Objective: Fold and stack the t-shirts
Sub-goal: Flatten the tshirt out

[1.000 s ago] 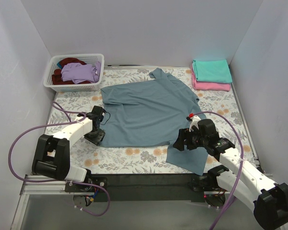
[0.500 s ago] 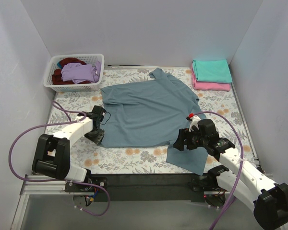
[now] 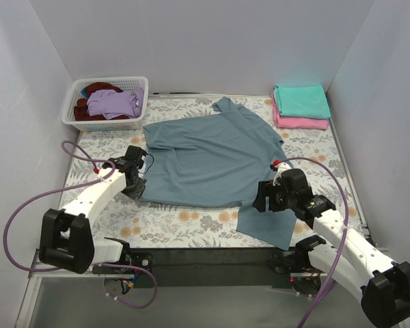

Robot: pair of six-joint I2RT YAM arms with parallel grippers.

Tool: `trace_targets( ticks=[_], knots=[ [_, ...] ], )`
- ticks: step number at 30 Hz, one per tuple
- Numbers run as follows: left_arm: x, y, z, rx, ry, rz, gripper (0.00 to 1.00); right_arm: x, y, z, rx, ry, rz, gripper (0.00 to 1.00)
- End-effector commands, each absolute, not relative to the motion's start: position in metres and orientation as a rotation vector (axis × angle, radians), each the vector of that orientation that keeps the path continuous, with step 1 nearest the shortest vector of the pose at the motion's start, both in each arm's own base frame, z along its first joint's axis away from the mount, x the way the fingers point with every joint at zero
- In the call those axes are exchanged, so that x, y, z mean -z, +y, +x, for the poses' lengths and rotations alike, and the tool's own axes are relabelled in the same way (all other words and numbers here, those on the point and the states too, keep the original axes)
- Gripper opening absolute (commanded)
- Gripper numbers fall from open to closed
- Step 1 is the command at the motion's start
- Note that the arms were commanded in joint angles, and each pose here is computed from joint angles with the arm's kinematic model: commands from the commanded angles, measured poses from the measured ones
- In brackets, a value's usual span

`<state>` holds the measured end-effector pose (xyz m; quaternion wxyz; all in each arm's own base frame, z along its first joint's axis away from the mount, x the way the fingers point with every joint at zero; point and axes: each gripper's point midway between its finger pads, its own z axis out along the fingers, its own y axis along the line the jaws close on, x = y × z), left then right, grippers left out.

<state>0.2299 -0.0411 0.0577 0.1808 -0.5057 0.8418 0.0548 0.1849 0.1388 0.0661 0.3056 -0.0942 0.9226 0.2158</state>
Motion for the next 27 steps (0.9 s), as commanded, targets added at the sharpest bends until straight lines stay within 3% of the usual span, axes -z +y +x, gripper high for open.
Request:
trace_targets(
  ticks=[1, 10, 23, 27],
  knots=[
    [-0.1, -0.028, 0.242, -0.093, 2.223, -1.381, 0.0, -0.086, 0.117, 0.206, -0.4, 2.395, -0.159, 0.79],
    [-0.085, -0.037, 0.217, 0.173, 2.14, -1.358, 0.0, -0.08, 0.087, 0.215, -0.273, 2.452, -0.012, 0.77],
    [-0.075, -0.018, 0.202, 0.183, 2.0, -1.391, 0.0, -0.059, 0.062, 0.235, -0.256, 2.535, 0.134, 0.74],
    [-0.066, -0.017, 0.196, 0.153, 2.014, -1.434, 0.0, -0.061, 0.073, 0.242, -0.386, 2.532, 0.182, 0.74]
  ],
)
